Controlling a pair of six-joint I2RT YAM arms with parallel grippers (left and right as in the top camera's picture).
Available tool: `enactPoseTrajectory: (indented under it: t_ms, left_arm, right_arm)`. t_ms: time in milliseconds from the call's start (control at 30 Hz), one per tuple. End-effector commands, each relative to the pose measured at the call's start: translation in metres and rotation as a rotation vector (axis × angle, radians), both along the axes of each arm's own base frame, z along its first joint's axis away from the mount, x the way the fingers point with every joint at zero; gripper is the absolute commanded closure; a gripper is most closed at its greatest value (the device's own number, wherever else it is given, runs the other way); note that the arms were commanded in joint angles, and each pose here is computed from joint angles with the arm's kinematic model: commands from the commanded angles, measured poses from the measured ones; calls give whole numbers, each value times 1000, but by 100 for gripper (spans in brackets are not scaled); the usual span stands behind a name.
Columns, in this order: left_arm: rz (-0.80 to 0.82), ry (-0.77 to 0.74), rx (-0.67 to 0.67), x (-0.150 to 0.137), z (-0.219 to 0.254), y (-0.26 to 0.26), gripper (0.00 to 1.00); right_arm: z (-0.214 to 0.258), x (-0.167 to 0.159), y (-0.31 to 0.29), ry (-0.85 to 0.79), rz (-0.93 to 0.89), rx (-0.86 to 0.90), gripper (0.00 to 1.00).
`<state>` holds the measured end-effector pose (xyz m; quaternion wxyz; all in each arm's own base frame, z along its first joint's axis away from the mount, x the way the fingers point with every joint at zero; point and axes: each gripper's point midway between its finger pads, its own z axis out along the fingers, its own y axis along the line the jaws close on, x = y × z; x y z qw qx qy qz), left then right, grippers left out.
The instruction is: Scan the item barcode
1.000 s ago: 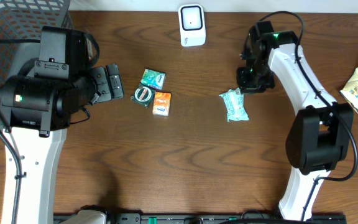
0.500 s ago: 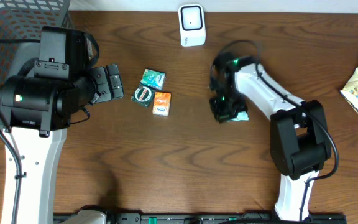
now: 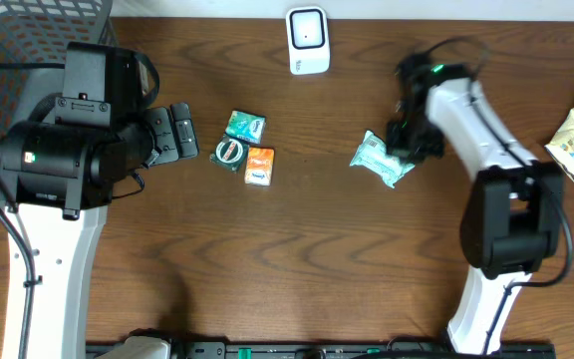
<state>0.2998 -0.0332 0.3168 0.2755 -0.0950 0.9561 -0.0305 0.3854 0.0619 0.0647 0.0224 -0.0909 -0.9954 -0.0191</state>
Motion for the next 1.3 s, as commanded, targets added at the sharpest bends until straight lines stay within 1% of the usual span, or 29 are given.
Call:
enactPoseTrajectory:
  t_ms: [0,33,100,167,200,367,467,567,667,733,900,1000,1100,1267]
  left_arm:
    - [4,7,-7,-1,-2,0,2]
    - [4,7,-7,-1,-2,0,2]
    - [4,7,-7,-1,-2,0,2]
    - [4,7,-7,-1,-2,0,2]
    - [4,7,-7,-1,-2,0,2]
    - [4,7,-7,-1,-2,0,2]
    - [4,7,-7,-1,-2,0,2]
    - [4,7,-7,-1,-2,0,2]
    - [4,7,-7,-1,-2,0,2]
    - [4,7,-7,-1,-2,0,2]
    - [4,7,-7,-1,-2,0,2]
    - [4,7,-7,-1,-2,0,2]
    - [4,7,-7,-1,-2,0,2]
    - [4,7,-7,-1,-2,0,2]
  right_arm:
    - [29,18,28,-62,37,257,98]
    - [34,20,36,-75,76,324,96]
    - [37,18,46,-86,140,388,88]
    - [32,16,49,-82,166,382,77]
    - [29,14,51,-77,174,375,75]
    - [2,3,65,-56,215,359,73]
    - [-15,-6,67,-35,217,356,76]
    - [-34,-19,51,23,134,282,78]
    - [-44,-25,31,51,70,195,77]
    - [-45,-24,23,50,55,178,74]
    - [-44,-3,5,-22,19,182,75]
    - [-30,2,8,-35,44,266,76]
    - [-14,7,13,-48,71,336,72]
    - [-1,17,5,-77,43,339,66]
